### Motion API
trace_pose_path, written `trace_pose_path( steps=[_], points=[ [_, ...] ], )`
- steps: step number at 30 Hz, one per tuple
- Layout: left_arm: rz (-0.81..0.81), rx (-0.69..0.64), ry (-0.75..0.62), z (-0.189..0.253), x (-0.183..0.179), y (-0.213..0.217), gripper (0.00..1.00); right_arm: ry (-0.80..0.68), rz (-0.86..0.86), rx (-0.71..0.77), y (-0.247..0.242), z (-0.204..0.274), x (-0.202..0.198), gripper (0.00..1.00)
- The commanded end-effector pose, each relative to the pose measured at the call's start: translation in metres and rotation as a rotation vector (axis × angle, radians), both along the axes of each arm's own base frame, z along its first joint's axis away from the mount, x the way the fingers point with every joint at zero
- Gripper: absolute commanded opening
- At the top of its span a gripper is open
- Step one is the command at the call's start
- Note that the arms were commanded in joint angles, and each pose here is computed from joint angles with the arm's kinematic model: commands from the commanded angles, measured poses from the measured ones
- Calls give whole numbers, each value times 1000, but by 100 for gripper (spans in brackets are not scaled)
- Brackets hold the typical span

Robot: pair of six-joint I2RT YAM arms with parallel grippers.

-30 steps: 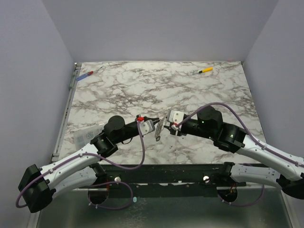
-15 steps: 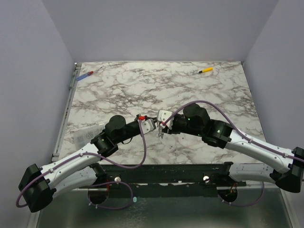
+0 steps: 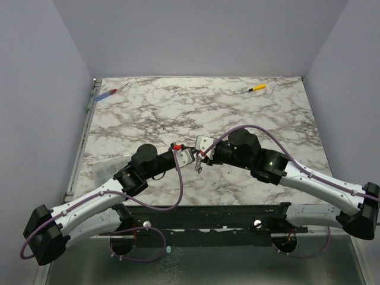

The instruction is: Put the keys on the keyring

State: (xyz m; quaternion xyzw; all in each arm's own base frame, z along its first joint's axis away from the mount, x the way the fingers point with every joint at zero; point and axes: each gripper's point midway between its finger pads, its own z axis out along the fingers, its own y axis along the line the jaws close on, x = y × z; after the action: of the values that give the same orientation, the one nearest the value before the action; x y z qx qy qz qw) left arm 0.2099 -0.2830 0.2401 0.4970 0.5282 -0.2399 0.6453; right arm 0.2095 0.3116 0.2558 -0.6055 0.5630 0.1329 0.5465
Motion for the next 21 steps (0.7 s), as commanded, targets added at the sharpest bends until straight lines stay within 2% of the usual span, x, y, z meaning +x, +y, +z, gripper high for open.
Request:
trace_pose_path(
  steps=[1, 11, 19, 21],
  points=[
    [2, -31, -39, 21, 2, -2, 0, -25, -17, 4, 4, 2, 7, 36],
    [-4, -35, -42, 23, 1, -2, 0, -29, -45, -11, 3, -3, 13, 31],
    [-3, -35, -42, 23, 1, -2, 0, -18, -51, -30, 3, -9, 14, 30],
    [-3, -35, -43, 23, 1, -2, 0, -17, -50, -32, 4, -10, 13, 27]
  ],
)
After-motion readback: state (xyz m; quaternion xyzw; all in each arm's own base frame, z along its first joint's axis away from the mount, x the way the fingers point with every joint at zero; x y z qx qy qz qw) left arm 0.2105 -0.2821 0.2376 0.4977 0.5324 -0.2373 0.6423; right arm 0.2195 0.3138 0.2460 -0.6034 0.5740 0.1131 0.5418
